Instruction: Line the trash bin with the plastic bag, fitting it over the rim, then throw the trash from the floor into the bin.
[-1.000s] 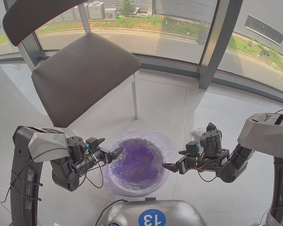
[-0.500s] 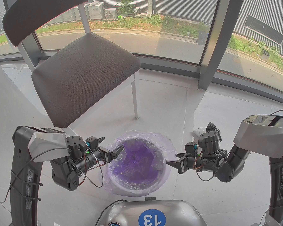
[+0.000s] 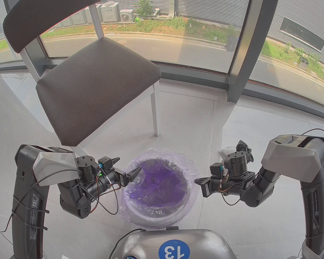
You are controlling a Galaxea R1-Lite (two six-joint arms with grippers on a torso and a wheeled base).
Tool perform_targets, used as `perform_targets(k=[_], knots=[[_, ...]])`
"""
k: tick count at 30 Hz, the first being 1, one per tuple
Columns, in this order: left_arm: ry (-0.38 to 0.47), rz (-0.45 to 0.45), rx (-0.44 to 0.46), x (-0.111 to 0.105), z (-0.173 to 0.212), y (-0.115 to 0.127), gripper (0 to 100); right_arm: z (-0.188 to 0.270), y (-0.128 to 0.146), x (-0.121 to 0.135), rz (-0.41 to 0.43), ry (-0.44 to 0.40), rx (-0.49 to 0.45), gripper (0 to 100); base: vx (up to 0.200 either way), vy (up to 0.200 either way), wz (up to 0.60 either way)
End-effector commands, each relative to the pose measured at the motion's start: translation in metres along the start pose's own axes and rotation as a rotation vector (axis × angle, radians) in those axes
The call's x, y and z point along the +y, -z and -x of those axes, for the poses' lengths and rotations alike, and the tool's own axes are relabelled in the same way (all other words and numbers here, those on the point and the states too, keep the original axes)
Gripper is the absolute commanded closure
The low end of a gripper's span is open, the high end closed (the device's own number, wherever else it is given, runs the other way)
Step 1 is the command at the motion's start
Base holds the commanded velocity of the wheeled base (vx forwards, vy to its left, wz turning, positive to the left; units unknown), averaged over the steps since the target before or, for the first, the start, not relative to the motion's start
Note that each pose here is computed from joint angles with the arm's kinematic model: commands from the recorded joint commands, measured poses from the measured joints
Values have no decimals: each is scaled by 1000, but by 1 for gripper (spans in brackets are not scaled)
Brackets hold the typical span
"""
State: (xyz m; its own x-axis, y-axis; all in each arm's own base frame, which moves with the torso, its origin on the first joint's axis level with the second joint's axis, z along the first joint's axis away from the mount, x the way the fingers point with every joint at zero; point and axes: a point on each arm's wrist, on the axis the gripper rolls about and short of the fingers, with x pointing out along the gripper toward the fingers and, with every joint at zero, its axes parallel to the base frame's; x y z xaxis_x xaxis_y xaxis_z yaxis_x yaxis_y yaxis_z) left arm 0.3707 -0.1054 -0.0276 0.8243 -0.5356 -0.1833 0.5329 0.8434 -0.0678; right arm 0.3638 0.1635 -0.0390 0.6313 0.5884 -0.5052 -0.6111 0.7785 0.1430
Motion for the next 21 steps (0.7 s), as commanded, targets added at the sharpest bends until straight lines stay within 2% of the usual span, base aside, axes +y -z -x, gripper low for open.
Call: perform_targets(k=[1, 2, 7, 12, 14, 15, 16, 17, 21], knots=[[-9, -4, -13, 4, 0, 0, 0, -7, 9, -5, -12, 2, 27, 100, 0, 0, 0], [-24, -5, -26, 11, 0, -2, 0, -8, 10, -6, -15, -2, 40, 100, 0, 0, 0], [-39, -5, -32, 17, 2, -5, 0, -9, 7, -6, -1, -1, 50, 100, 0, 0, 0], [-28, -7, -21, 16, 6, -3, 0, -11, 7, -6, 96, 0, 73, 100, 0, 0, 0], [-27, -7, -11, 17, 8, -1, 0, -12, 7, -6, 177, -1, 97, 100, 0, 0, 0], [-27, -7, -11, 17, 8, -1, 0, -12, 7, -6, 177, -1, 97, 100, 0, 0, 0], [-19, -9, 4, 19, 13, 1, 0, -12, 5, -6, 268, -4, 105, 100, 0, 0, 0], [-8, -16, 10, 19, 15, 1, 0, -13, 3, -7, 317, 0, 109, 100, 0, 0, 0], [21, -39, 30, 22, 23, 4, 0, -17, -5, -11, 436, 67, 109, 100, 0, 0, 0]])
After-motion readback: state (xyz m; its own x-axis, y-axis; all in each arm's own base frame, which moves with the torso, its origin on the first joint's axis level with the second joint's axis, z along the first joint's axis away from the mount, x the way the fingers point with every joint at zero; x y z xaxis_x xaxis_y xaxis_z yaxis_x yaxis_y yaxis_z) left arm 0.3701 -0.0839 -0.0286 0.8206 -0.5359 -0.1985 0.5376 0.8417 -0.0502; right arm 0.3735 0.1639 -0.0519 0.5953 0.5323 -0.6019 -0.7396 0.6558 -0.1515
